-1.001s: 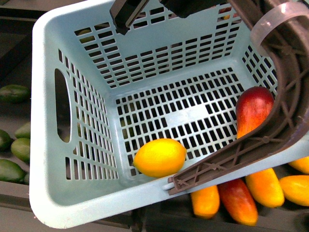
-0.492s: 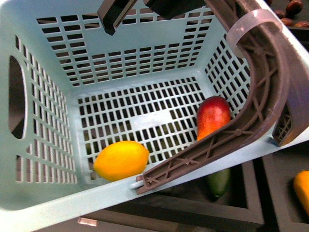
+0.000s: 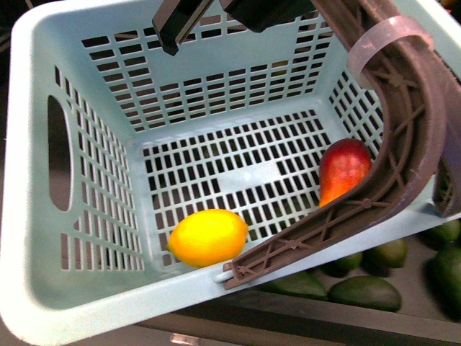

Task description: Pick lemon and mango into basket

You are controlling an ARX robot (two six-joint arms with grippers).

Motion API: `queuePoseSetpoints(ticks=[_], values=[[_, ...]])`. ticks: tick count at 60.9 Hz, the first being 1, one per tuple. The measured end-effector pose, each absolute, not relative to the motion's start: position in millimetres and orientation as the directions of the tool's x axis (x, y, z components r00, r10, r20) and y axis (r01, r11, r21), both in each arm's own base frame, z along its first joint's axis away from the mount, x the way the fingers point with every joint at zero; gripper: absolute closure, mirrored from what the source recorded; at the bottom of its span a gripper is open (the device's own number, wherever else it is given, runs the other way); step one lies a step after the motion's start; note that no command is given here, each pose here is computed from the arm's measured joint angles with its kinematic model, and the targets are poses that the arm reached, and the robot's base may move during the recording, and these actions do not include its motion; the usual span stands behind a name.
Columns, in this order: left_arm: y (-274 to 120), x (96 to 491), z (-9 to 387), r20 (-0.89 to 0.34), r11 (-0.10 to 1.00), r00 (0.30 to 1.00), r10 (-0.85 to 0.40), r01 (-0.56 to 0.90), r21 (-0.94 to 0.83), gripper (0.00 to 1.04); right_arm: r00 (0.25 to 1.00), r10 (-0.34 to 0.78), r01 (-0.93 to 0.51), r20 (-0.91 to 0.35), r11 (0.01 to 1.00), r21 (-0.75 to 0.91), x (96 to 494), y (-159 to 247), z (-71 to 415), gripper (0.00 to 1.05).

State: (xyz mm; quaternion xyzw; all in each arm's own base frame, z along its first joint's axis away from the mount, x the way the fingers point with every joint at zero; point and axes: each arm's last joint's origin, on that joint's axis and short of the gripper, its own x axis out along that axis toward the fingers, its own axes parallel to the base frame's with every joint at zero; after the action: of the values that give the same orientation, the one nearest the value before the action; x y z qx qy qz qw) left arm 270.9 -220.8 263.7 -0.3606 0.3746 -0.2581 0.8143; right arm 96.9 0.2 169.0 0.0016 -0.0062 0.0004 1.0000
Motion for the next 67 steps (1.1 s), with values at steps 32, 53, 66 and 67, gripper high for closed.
queuePoseSetpoints(ticks=[32, 53, 66, 67], values=[[-220.5, 271.1, 263.7, -0.424, 0.605, 0.584, -0.693, 0.151, -0.781, 0.77, 1.000, 0.004, -0.004, 0.012, 1.000, 0.003, 96.8, 0.3, 169.0, 0.09], [-217.1, 274.0, 263.7, -0.425, 0.620, 0.607, -0.672, 0.146, -0.771, 0.77, 1.000, 0.004, -0.004, 0.011, 1.000, 0.003, 96.9, 0.1, 168.7, 0.09], [-231.1, 299.8, 251.9, -0.114, 0.514, 0.926, -0.360, 0.095, -0.853, 0.77, 1.000, 0.000, 0.000, 0.013, 1.000, 0.003, 96.8, 0.0, 168.9, 0.09], [-232.7, 306.4, 250.9, -0.078, 0.498, 0.950, -0.301, 0.087, -0.863, 0.77, 1.000, -0.001, 0.001, 0.014, 1.000, 0.003, 96.8, 0.0, 168.9, 0.09]])
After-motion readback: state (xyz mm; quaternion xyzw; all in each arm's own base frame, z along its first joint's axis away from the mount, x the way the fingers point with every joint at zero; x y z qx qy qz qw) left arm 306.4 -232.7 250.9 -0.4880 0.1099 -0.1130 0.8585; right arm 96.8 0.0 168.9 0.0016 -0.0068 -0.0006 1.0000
